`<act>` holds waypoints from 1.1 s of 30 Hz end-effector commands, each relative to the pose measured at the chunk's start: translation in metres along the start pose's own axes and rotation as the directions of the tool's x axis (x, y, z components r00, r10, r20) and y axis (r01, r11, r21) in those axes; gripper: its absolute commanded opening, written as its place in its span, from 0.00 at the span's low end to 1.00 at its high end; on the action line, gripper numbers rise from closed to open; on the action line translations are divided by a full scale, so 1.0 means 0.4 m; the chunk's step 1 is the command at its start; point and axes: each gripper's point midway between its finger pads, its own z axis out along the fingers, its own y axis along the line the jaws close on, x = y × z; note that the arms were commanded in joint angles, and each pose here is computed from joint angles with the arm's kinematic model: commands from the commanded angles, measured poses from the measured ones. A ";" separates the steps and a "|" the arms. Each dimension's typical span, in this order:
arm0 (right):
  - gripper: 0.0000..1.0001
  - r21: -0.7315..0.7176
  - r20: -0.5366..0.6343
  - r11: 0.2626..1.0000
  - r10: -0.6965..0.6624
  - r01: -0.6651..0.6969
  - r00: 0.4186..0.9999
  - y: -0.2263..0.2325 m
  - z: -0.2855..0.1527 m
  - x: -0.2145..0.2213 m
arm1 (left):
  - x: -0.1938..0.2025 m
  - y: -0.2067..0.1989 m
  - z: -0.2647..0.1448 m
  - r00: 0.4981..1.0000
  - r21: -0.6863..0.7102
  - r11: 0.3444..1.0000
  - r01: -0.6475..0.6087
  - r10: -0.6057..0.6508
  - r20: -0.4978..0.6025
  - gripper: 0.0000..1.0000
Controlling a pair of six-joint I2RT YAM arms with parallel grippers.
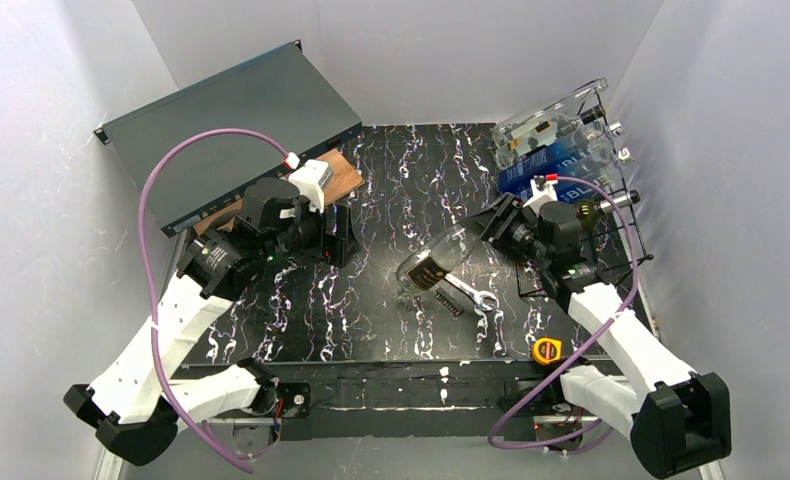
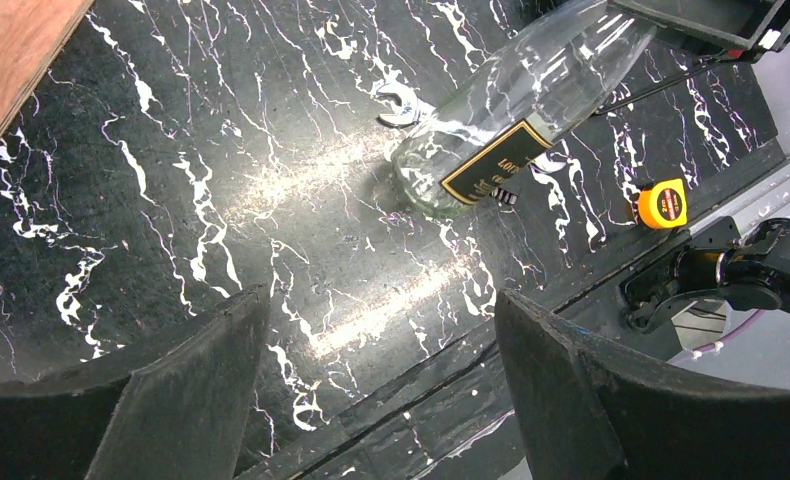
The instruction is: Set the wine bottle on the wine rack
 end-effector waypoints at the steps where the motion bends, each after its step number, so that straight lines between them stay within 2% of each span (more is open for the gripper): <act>1: 0.01 -0.062 0.136 0.998 0.014 -0.006 0.991 0.094 -0.066 -0.129 | 0.003 0.005 -0.015 1.000 -0.005 1.000 -0.014 0.014 0.014 0.81; 9: 0.01 0.038 0.172 0.995 0.090 -0.098 0.981 0.025 -0.100 -0.176 | 0.005 0.007 -0.009 1.000 -0.008 1.000 -0.026 0.026 0.005 0.81; 13: 0.01 0.060 0.194 0.994 0.082 -0.096 0.978 0.017 -0.113 -0.197 | 0.007 0.008 -0.010 0.999 -0.008 0.999 -0.032 0.032 0.006 0.81; 24: 0.01 0.218 0.291 0.975 -0.017 -0.049 0.956 -0.006 -0.169 -0.292 | 0.008 0.011 -0.012 0.999 -0.009 0.999 -0.049 0.049 0.002 0.82; 33: 0.01 0.346 0.381 0.938 -0.109 -0.032 0.918 -0.027 -0.222 -0.367 | 0.023 0.013 -0.012 0.999 -0.005 0.999 -0.051 0.051 -0.006 0.82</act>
